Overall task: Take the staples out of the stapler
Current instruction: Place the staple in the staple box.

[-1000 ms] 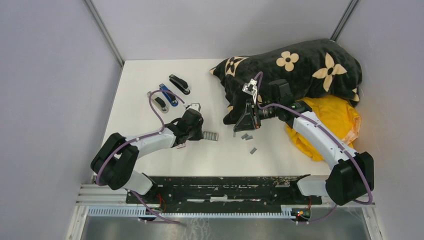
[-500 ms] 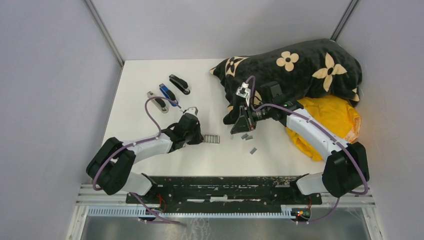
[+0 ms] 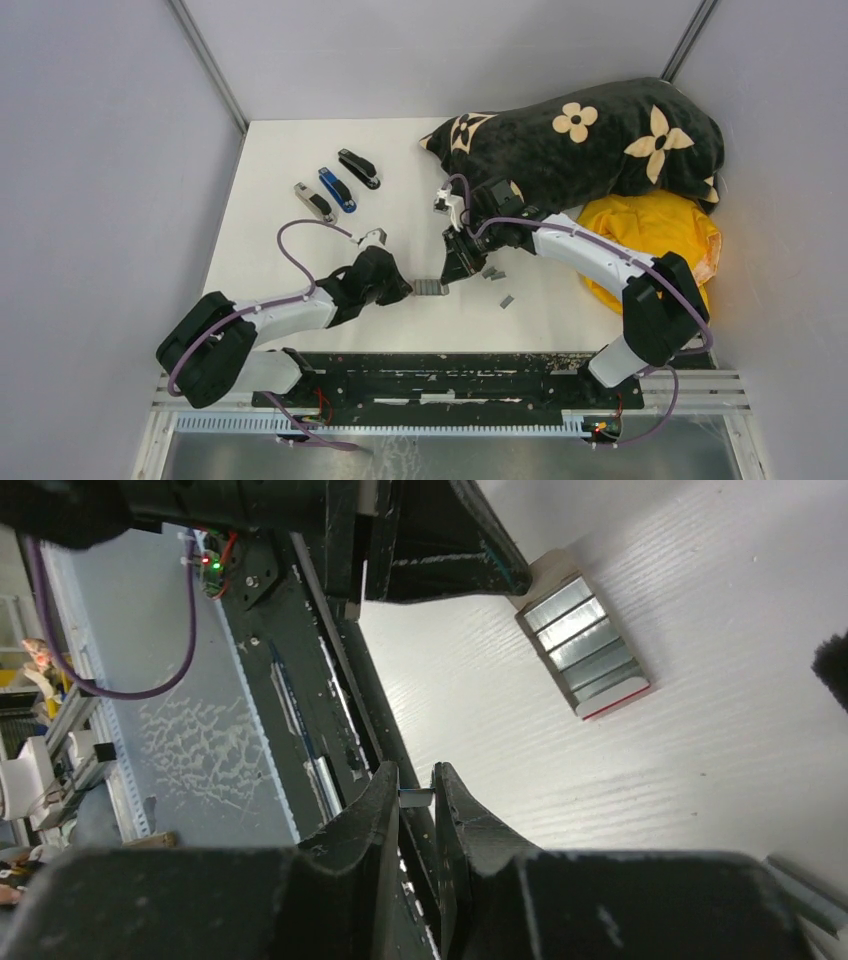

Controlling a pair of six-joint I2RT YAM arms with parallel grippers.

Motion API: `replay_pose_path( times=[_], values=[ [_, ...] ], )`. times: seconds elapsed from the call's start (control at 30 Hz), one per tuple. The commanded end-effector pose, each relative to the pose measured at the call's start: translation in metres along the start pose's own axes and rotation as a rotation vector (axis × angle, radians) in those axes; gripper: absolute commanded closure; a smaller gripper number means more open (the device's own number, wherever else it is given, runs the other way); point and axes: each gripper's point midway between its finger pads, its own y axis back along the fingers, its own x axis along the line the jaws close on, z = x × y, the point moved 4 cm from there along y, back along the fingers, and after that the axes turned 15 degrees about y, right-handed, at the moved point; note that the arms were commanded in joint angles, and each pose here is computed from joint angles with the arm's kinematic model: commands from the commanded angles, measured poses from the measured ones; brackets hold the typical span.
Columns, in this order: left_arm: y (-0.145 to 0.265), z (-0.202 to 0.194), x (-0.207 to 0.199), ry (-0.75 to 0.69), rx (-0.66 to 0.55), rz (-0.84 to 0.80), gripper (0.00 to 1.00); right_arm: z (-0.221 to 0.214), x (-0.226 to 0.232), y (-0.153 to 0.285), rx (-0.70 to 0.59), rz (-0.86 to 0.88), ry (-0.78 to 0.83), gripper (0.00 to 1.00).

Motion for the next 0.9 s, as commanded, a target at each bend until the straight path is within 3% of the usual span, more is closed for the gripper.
replay_pose_path(
  times=[0.0,0.47,0.87],
  values=[
    [-0.003,0.0,-0.011,0.12,-0.065,-0.048,0.97,0.017,-0.004,-0.014,0.037,-0.068,0.031,0.79],
    [0.008,-0.017,-0.013,0.283,-0.155,-0.118,0.97,0.001,-0.02,-0.052,0.146,-0.145,-0.052,0.78],
    [0.007,-0.029,-0.012,0.31,-0.158,-0.133,0.97,0.003,-0.018,-0.077,0.221,-0.215,-0.039,0.77]
  ],
)
